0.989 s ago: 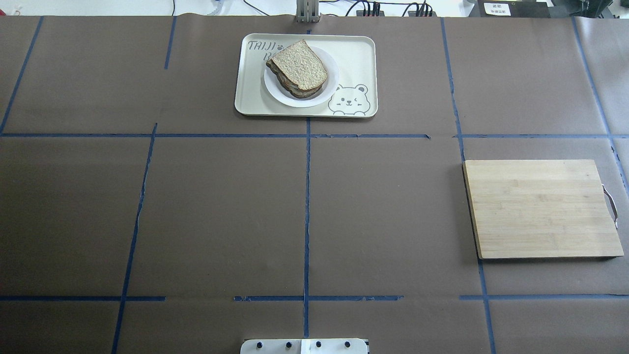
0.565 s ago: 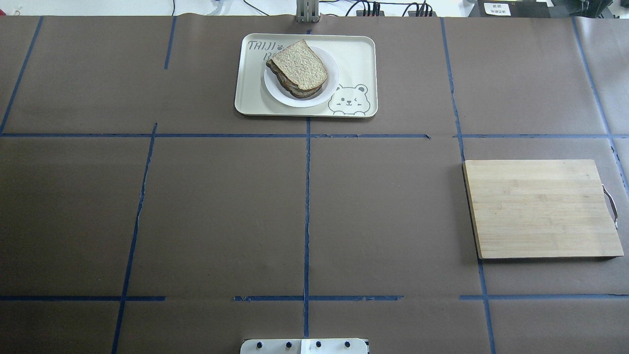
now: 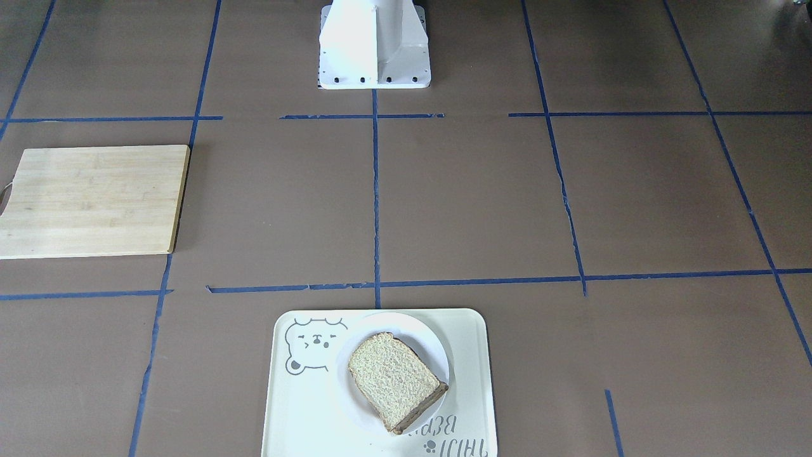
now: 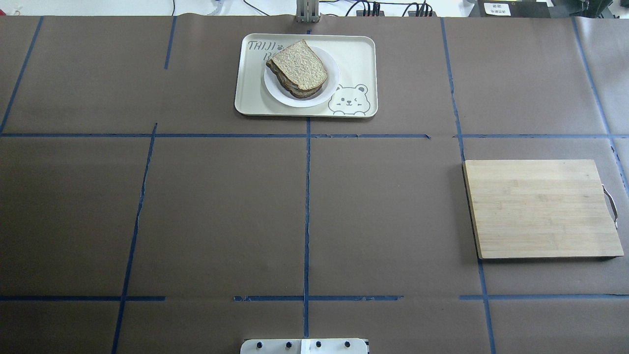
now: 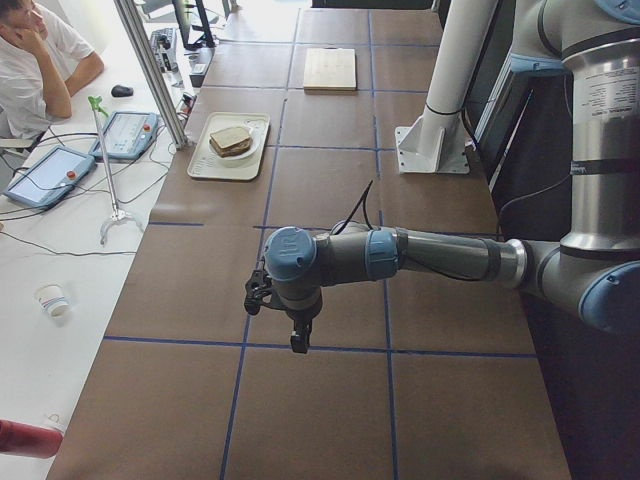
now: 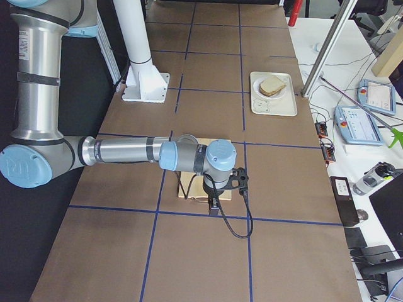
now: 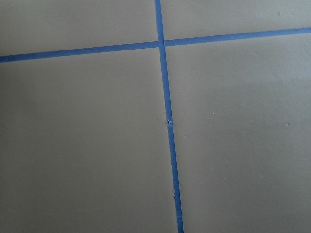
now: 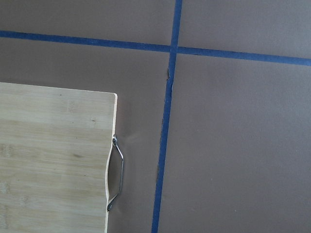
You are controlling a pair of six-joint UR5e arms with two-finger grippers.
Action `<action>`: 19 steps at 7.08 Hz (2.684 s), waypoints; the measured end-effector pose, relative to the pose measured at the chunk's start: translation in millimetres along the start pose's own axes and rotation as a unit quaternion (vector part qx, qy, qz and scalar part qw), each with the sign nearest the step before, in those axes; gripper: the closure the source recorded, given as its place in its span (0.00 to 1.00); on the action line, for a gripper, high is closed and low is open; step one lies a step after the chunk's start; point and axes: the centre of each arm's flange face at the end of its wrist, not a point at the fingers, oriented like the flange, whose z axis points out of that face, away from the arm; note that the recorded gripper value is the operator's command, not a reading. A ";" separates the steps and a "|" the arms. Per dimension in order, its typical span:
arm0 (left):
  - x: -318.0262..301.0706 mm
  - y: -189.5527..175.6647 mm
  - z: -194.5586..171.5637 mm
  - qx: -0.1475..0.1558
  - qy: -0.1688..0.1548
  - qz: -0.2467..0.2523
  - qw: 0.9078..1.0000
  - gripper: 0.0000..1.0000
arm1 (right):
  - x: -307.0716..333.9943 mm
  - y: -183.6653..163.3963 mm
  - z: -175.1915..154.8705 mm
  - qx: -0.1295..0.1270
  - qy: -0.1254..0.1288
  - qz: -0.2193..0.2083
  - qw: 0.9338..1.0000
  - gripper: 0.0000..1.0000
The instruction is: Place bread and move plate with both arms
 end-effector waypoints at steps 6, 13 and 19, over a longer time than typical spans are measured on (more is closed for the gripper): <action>-1.0 -1.4 1.5 0.020 -0.009 -0.027 0.999 0.00 | -4.2 -1.5 -3.7 0.005 0.001 -0.007 1.000 0.00; 4.9 -7.6 6.5 0.013 -0.014 -0.022 1.000 0.00 | -14.9 -4.2 13.4 -0.016 0.006 -0.018 1.000 0.00; 3.6 -6.1 8.7 0.011 -0.015 -0.021 1.000 0.00 | -11.7 4.6 19.9 -0.023 0.005 -0.008 1.000 0.00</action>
